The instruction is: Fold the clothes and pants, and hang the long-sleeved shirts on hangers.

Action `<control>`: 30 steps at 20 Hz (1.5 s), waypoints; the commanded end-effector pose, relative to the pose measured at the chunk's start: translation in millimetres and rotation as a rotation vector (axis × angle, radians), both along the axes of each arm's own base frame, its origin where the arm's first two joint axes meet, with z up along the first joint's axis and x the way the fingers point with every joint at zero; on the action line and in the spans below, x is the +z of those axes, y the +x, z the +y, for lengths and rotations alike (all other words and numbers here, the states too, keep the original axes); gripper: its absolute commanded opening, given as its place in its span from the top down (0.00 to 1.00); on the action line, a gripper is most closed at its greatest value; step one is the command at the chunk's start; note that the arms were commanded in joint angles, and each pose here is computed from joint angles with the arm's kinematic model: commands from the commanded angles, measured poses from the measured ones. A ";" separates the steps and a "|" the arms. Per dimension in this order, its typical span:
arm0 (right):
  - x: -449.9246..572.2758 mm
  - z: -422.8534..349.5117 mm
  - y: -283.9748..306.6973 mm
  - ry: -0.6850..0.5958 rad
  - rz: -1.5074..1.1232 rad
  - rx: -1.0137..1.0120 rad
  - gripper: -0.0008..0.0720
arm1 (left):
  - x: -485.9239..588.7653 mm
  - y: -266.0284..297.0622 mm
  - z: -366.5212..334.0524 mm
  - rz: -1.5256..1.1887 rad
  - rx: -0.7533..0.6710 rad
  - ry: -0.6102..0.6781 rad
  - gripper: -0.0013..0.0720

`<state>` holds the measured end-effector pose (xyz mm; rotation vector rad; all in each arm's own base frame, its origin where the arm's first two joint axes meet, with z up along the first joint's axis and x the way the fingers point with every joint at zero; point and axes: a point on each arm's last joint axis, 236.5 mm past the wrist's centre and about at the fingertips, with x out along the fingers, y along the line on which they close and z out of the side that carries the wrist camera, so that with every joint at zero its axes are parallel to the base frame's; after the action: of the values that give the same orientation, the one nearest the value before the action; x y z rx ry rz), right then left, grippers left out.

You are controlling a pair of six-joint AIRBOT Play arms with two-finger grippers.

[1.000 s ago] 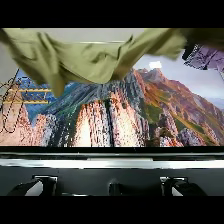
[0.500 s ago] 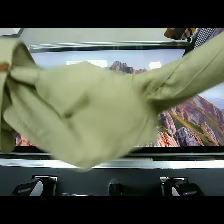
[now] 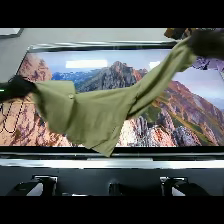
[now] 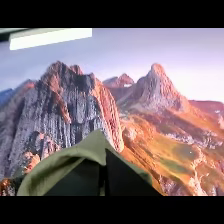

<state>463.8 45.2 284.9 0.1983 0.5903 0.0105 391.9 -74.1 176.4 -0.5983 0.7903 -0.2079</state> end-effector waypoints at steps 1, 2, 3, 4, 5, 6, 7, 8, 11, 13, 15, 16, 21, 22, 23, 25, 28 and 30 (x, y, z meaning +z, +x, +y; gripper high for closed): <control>-114.4 8.3 79.9 0.003 0.147 -0.017 0.96 | -99.6 41.2 -21.6 0.142 -0.027 0.005 0.96; -136.6 10.6 93.7 0.029 0.164 -0.035 0.96 | -121.0 50.3 -23.5 0.179 -0.014 -0.016 0.96; -160.0 11.9 103.5 0.061 0.194 -0.062 0.96 | -143.3 56.5 -25.3 0.224 -0.002 -0.039 0.96; -181.5 13.0 107.9 0.087 0.233 -0.087 0.94 | -164.0 59.3 -25.2 0.267 0.004 -0.045 0.96; -201.5 16.9 108.0 0.121 0.282 -0.103 0.91 | -180.2 59.5 -24.7 0.303 0.006 -0.045 0.96; -216.0 22.0 104.8 0.145 0.328 -0.104 0.87 | -192.4 59.5 -23.3 0.330 0.009 -0.045 0.96; -224.8 27.8 99.2 0.164 0.370 -0.094 0.77 | -197.4 59.9 -21.2 0.340 0.014 -0.046 0.95; -228.0 32.5 91.2 0.165 0.407 -0.071 0.54 | -197.1 61.5 -15.3 0.334 0.018 -0.040 0.93; -210.9 27.2 57.1 0.004 0.470 0.083 0.17 | -172.0 64.6 17.3 0.327 0.029 -0.047 0.26; -192.6 10.7 26.8 -0.071 0.522 0.148 0.10 | -144.4 57.9 53.6 0.303 0.017 -0.027 0.14; -187.4 0.1 -3.8 0.012 0.591 0.149 0.07 | -129.2 39.6 89.1 0.283 0.046 -0.008 0.14; -193.5 5.5 -19.7 0.094 0.633 0.167 0.07 | -127.6 26.9 104.8 0.281 0.075 -0.006 0.14; -276.7 101.9 -107.4 0.442 0.823 0.309 0.04 | -173.1 -38.5 106.8 0.378 0.104 -0.039 0.14; -296.2 119.7 -123.8 0.464 0.853 0.321 0.04 | -183.4 -47.1 101.2 0.407 0.098 -0.050 0.14; -314.6 139.2 -141.1 0.492 0.885 0.337 0.03 | -191.0 -52.7 96.6 0.428 0.091 -0.057 0.14; -340.0 170.0 -165.0 0.539 0.910 0.342 0.03 | -195.4 -54.1 93.5 0.434 0.087 -0.056 0.14; -362.8 196.7 -187.0 0.556 0.928 0.335 0.03 | -194.7 -48.6 98.3 0.413 0.107 -0.045 0.14; -370.1 211.2 -195.5 0.577 0.959 0.345 0.03 | -193.9 -43.5 102.8 0.392 0.125 -0.034 0.14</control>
<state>284.4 232.2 -69.0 0.6192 1.5557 0.4410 345.2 24.2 -15.7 -0.7360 1.1490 -0.0039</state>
